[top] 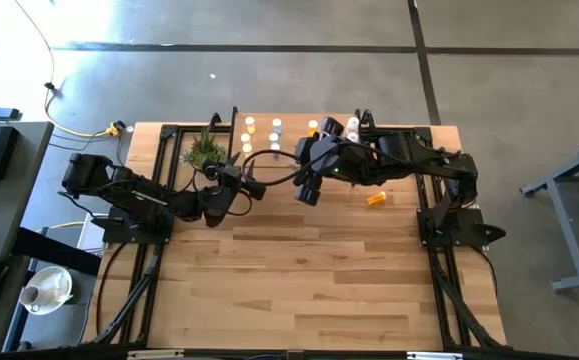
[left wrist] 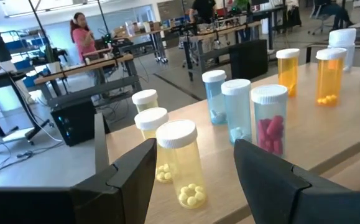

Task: Pick and place medicine bottles onto shelf by color
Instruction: Put the yellow pill bottle on the shelf aligned with the other yellow pill bottles

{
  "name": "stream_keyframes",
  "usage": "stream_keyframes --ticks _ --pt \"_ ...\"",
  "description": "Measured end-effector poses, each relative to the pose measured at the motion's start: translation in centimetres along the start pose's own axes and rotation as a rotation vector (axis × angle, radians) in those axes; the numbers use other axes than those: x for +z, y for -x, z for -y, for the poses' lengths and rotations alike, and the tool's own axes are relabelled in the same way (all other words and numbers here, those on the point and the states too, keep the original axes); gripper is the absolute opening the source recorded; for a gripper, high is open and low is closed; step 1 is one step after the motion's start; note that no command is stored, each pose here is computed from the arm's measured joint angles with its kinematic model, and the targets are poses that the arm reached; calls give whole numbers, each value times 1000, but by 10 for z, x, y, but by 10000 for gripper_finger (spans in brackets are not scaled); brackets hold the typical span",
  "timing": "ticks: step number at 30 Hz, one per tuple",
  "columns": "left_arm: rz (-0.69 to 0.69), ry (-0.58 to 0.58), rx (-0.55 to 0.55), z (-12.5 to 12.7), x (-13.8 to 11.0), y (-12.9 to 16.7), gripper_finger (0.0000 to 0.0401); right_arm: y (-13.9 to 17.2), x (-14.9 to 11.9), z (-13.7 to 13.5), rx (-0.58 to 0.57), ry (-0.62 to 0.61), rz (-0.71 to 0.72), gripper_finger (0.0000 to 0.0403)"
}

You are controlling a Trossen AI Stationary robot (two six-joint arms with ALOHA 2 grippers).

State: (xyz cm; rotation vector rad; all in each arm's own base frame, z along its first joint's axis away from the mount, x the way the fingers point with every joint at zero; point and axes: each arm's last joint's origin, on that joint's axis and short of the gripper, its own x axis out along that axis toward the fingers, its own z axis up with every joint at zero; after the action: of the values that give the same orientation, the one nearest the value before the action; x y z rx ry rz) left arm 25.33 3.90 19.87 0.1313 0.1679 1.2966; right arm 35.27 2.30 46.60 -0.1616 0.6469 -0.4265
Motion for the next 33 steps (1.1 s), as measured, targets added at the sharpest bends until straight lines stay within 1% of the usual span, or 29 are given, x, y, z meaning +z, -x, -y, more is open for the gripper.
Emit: stream_keyframes --ticks 5,10,13,17,26,33 --pt "0 0 -4 0 0 0 204 0 0 2 -74 92 -1 200" --pt "1 8 9 0 0 2 204 0 -1 7 -206 203 -25 200" --pt "-1 2 22 0 0 2 204 0 -4 11 -271 221 -51 200" --pt "-6 -4 44 -2 -1 -3 204 -3 -6 16 -288 227 -83 200" --pt "-20 -22 108 -10 -2 -18 204 -8 -7 26 -311 217 -102 200" --pt "-21 -5 100 -11 -2 -22 204 -9 -7 29 -315 213 -106 200"
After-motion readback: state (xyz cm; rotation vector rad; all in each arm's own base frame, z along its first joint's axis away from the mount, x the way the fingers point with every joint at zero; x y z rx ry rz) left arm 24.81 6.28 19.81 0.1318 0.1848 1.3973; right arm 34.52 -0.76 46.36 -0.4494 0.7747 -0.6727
